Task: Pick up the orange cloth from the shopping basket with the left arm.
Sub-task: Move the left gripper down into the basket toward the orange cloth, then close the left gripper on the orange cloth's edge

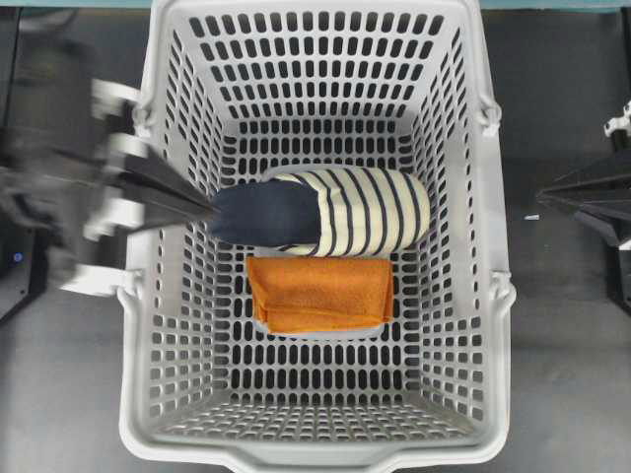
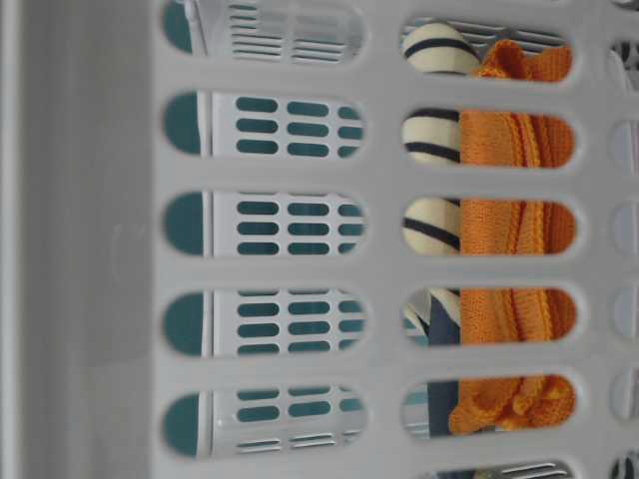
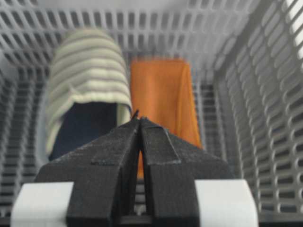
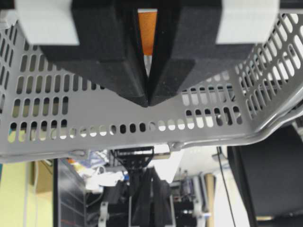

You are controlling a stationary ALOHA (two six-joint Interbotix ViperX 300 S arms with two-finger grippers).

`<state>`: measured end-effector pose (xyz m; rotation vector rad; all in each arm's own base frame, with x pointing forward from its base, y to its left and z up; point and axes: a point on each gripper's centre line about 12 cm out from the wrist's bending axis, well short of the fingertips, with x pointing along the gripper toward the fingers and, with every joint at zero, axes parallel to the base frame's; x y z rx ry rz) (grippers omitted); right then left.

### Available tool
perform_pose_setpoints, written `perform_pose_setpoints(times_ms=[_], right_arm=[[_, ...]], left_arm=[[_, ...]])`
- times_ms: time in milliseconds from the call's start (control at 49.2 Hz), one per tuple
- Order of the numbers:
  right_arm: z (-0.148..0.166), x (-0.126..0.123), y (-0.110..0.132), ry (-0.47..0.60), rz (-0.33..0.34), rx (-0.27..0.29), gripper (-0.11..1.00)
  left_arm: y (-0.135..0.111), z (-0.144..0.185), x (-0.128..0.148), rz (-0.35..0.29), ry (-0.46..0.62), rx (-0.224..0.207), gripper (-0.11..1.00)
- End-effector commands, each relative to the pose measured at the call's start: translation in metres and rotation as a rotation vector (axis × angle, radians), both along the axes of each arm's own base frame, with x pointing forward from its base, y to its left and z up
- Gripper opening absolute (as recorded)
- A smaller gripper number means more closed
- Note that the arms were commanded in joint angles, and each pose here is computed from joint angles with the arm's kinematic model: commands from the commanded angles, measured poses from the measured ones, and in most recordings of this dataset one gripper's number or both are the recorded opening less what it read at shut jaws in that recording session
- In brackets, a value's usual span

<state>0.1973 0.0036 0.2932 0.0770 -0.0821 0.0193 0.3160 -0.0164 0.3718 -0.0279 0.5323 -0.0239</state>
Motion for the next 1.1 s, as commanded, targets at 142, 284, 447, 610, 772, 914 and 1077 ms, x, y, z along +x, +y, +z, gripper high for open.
perform_pose_setpoints(times_ms=[142, 284, 447, 610, 772, 914, 1077], right_arm=[[0.008, 0.0, 0.002, -0.026, 0.01, 0.005, 0.0], [0.009, -0.002, 0.002, -0.034, 0.012, 0.005, 0.0], [0.009, -0.003, 0.003, -0.031, 0.013, 0.005, 0.0], [0.008, -0.005, 0.003, -0.014, 0.014, 0.005, 0.0], [0.006, -0.006, 0.002, -0.004, 0.014, 0.006, 0.0], [0.005, -0.007, 0.002, 0.0, 0.014, 0.005, 0.0], [0.003, -0.008, 0.002, 0.008, 0.014, 0.005, 0.0]], left_arm=[[-0.009, -0.01, 0.073, -0.006, 0.292, 0.027, 0.0], [-0.017, -0.037, 0.103, -0.03, 0.441, 0.056, 0.0], [-0.026, -0.068, 0.123, -0.049, 0.521, 0.07, 0.01], [-0.034, -0.087, 0.132, -0.046, 0.548, 0.058, 0.34], [-0.036, -0.107, 0.137, -0.04, 0.575, 0.053, 0.79], [-0.04, -0.121, 0.144, -0.058, 0.564, 0.063, 0.89], [-0.043, -0.142, 0.148, -0.059, 0.573, 0.06, 0.89]])
